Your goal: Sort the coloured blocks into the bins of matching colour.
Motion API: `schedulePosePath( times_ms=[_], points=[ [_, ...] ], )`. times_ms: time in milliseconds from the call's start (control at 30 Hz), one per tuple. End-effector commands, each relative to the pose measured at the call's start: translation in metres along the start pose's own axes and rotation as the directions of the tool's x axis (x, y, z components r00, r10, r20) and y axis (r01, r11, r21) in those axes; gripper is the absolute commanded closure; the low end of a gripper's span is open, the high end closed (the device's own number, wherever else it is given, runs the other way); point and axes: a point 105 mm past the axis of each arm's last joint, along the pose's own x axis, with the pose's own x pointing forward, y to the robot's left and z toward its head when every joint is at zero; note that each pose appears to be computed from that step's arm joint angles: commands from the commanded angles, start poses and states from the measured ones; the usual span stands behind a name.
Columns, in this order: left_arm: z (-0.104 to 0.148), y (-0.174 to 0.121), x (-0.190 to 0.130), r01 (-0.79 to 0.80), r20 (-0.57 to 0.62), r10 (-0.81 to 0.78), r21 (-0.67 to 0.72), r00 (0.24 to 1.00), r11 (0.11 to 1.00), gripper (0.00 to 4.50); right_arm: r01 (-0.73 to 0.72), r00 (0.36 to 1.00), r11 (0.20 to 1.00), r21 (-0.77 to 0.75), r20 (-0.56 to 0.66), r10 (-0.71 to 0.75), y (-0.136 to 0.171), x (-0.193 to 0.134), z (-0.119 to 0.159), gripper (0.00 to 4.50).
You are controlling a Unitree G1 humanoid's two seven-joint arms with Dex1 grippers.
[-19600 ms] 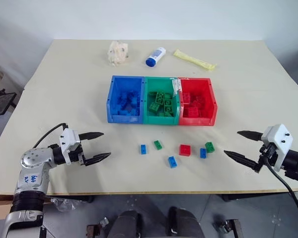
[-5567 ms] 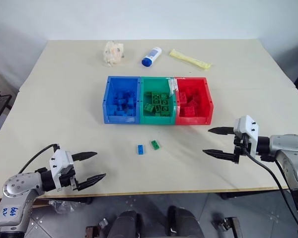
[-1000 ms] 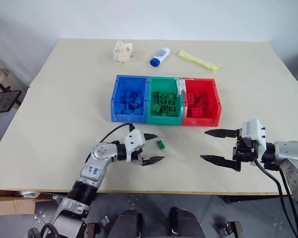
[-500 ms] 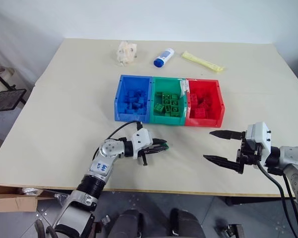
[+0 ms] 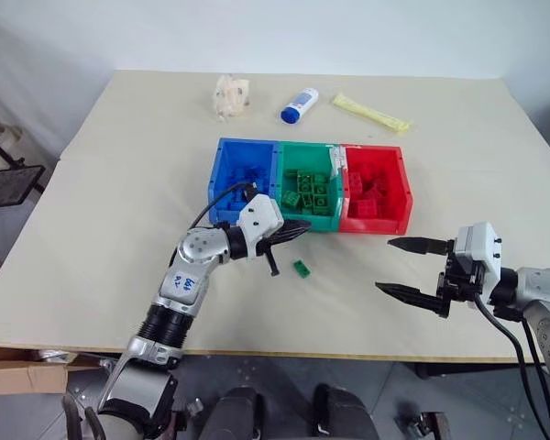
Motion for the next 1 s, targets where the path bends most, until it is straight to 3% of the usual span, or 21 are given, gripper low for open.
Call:
schedulePosePath(
  times_ms=[33, 433, 933, 1000],
  points=[
    [0.005, -0.013, -0.006, 0.050, 0.006, -0.050, -0.016, 0.999, 0.999, 3.92, 0.014, 1.000, 0.999, -0.030, 0.025, -0.013, 0.001, -0.003, 0.007, 0.00],
    [-0.013, -0.020, -0.018, 0.048, -0.098, -0.051, -0.032, 0.994, 0.998, 0.15, 0.017, 1.000, 1.000, -0.023, 0.026, -0.016, 0.001, -0.003, 0.005, 0.00],
    [-0.044, -0.043, -0.001, 0.052, -0.200, -0.079, -0.137, 0.977, 0.989, 0.03, 0.019, 1.000, 1.000, -0.017, 0.025, -0.019, 0.004, -0.003, 0.003, 0.00],
    [-0.046, -0.043, -0.002, 0.049, -0.213, -0.080, -0.145, 0.974, 0.988, 0.43, 0.024, 0.999, 1.000, -0.017, 0.023, -0.024, 0.004, -0.004, 0.003, 0.00]
  ],
)
